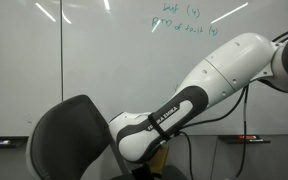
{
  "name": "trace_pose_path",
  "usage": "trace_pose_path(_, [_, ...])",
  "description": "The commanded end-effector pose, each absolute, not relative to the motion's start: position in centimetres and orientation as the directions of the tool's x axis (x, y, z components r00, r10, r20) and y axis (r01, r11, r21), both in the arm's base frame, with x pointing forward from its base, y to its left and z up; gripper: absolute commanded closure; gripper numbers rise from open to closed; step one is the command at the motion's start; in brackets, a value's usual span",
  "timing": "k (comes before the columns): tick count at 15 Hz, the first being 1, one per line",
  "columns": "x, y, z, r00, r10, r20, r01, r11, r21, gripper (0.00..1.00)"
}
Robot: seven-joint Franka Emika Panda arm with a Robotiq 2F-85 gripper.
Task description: Erase the words on the whiteboard
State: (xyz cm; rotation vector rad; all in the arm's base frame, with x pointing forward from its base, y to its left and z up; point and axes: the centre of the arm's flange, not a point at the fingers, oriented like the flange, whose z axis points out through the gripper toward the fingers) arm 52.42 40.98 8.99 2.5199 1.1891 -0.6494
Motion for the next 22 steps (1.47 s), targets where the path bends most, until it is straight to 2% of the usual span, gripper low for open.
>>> trace_pose_path(1, [51.6,42.4,9.7,0.533,0.658,-0.531,0.778,-0.628,0.003,0.0])
trace_pose_path(22, [51.8,40.1,5.6,0.484,0.657,-0.578,0.747,-0.655,-0.118,0.0])
